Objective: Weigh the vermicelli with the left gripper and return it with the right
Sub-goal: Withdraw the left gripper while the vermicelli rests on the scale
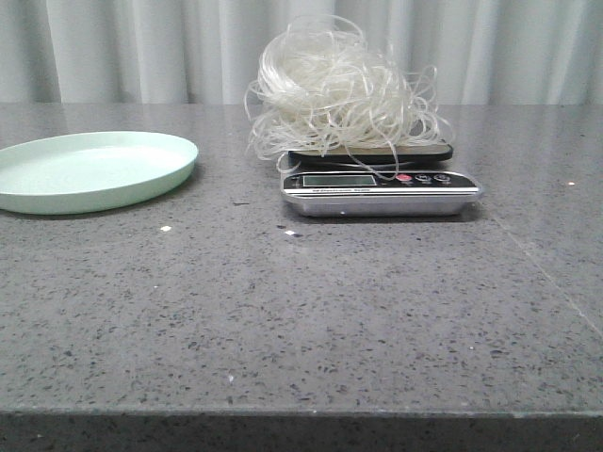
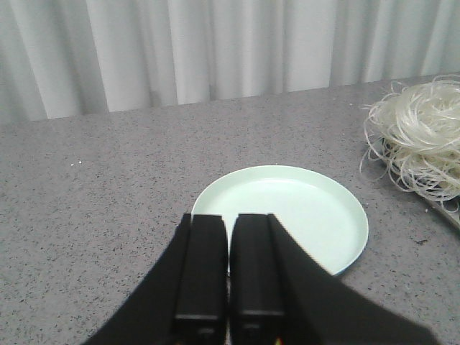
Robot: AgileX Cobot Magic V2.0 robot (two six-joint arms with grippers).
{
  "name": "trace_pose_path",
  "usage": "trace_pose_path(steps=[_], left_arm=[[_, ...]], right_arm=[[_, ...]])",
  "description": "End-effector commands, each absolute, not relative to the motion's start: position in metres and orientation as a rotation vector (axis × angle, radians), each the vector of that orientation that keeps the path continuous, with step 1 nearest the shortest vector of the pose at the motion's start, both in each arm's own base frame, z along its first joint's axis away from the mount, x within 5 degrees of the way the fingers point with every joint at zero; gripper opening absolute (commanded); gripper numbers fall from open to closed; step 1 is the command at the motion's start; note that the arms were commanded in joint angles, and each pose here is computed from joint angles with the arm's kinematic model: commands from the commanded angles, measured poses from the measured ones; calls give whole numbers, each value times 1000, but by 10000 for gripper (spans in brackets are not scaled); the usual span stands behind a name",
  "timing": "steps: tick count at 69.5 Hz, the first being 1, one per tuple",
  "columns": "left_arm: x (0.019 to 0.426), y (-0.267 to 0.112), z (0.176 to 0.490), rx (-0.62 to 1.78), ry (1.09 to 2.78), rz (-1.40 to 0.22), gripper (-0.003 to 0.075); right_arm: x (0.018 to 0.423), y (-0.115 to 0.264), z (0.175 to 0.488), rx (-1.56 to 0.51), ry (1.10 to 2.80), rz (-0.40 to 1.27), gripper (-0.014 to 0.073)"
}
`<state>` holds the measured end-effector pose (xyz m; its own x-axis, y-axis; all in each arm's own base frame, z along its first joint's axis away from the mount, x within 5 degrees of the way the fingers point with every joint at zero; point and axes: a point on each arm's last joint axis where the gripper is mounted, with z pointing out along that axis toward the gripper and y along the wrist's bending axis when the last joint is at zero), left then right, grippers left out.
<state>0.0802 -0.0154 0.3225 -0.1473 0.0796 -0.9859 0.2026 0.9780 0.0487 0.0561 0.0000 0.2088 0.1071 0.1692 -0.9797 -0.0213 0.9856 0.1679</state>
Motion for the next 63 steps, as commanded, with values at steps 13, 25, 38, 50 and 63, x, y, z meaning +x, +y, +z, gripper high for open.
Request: trace_pose_path(steps=[13, 25, 38, 50, 63], left_arm=[[80, -17, 338, 201, 1614, -134, 137], [80, -17, 338, 201, 1614, -134, 137], [80, -17, 338, 201, 1610, -135, 137], [80, -17, 338, 201, 1610, -135, 137], [80, -17, 338, 201, 1610, -135, 137]], right_arm=[[37, 0, 296, 108, 1215, 148, 151], [47, 2, 352, 94, 1293, 165, 151], [76, 11, 407, 15, 1450, 250, 151], [106, 34, 439, -170, 1564, 324, 176], [141, 66, 457, -349, 1636, 380, 366]])
